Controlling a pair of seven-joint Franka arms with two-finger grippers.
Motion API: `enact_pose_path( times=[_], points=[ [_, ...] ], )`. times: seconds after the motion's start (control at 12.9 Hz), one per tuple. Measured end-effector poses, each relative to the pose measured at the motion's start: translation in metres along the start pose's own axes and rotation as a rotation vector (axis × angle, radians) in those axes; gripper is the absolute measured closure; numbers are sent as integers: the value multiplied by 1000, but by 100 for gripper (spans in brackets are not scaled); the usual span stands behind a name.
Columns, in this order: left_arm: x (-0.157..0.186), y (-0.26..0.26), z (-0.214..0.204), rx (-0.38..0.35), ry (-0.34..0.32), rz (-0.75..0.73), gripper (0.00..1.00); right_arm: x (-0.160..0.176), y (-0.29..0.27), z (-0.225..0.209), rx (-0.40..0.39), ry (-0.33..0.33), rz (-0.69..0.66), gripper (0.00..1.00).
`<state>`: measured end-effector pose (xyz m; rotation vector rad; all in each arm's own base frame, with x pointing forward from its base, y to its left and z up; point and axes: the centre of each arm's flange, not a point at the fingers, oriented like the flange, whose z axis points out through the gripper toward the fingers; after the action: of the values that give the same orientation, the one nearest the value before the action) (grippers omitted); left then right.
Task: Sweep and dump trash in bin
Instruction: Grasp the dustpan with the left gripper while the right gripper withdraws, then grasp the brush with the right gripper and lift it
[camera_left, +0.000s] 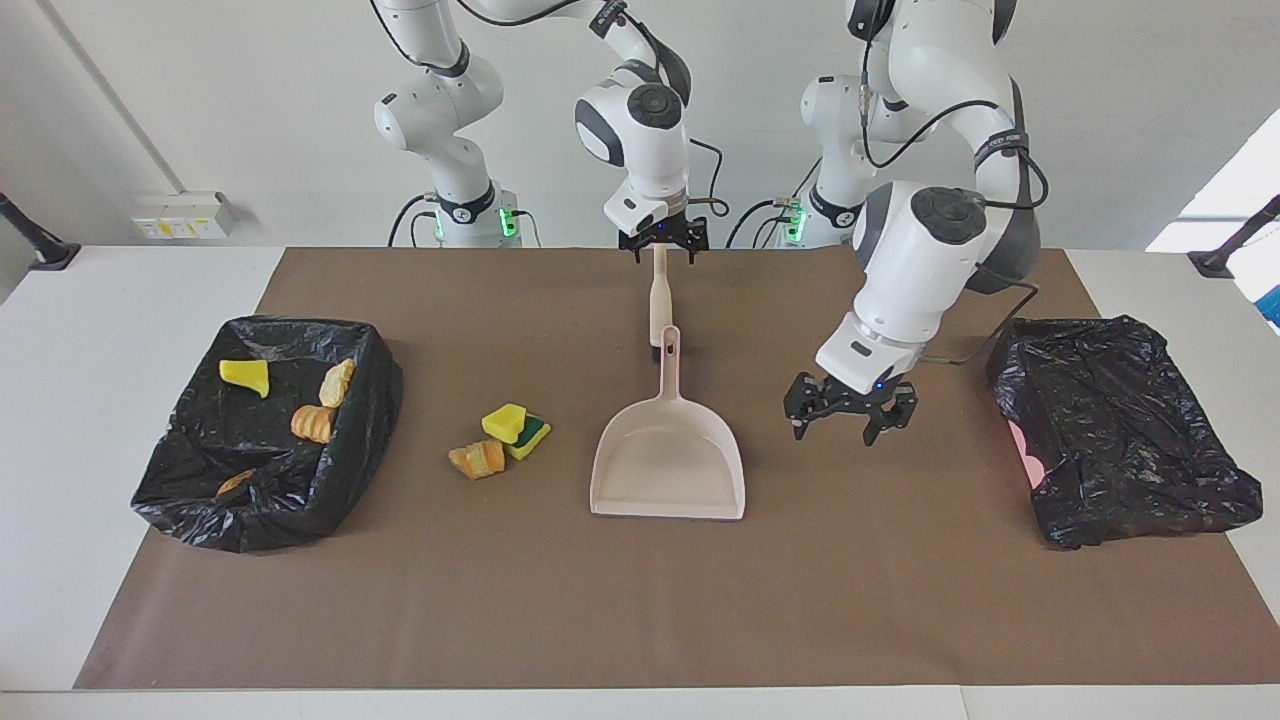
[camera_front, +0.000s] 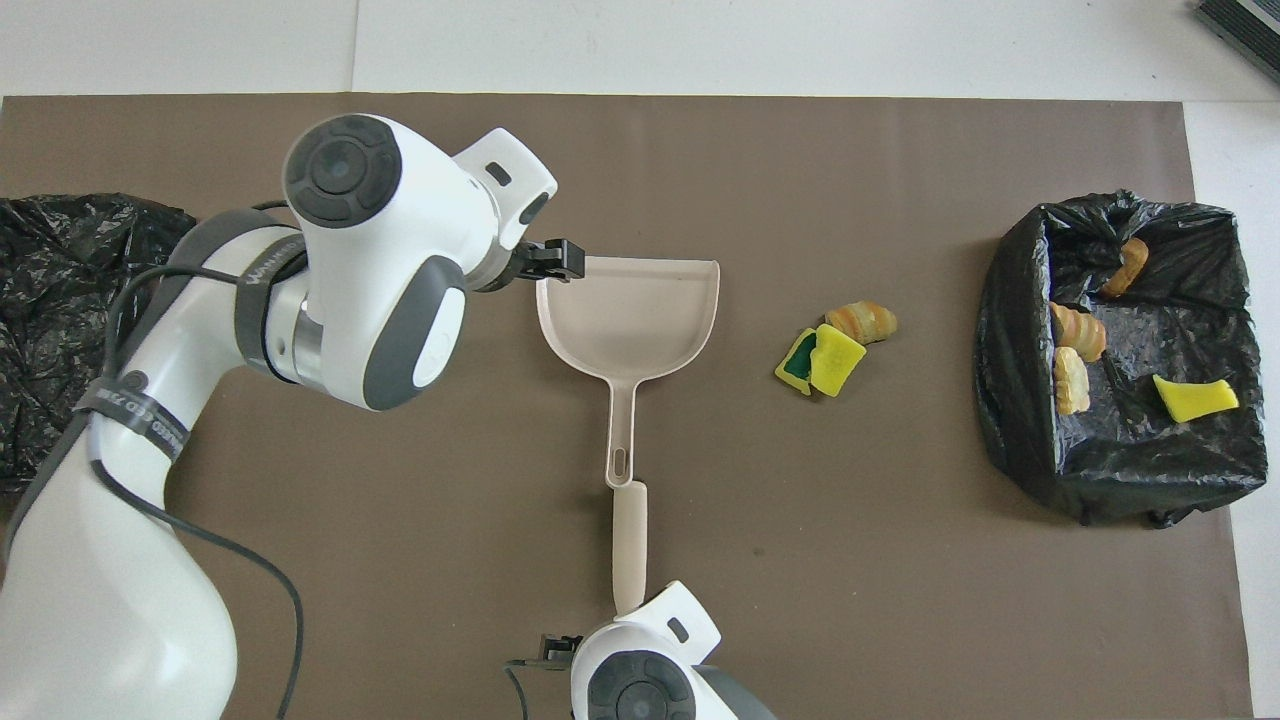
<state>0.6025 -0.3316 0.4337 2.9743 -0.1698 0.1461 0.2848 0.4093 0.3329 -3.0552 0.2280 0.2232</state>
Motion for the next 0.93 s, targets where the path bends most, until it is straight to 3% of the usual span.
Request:
enact_pose_path(
  times=[0.23,0.31,0.54,0.7,0.93],
  points=[
    [-40,42,35,17,-77,53,0,2,4,5,-12,-8,20,1],
    [-52,47,46,23,-104,57,0,1,5,5,-15,-9,33,9],
    [-81,52,57,5,-162,26,0,4,6,3,-21,-15,56,50],
    [-92,57,55,-17,-179,14,0,15,13,-7,-48,-41,84,72],
    [-114,75,59,-29,-169,9,0,25,23,-18,-93,-82,113,74]
  ],
)
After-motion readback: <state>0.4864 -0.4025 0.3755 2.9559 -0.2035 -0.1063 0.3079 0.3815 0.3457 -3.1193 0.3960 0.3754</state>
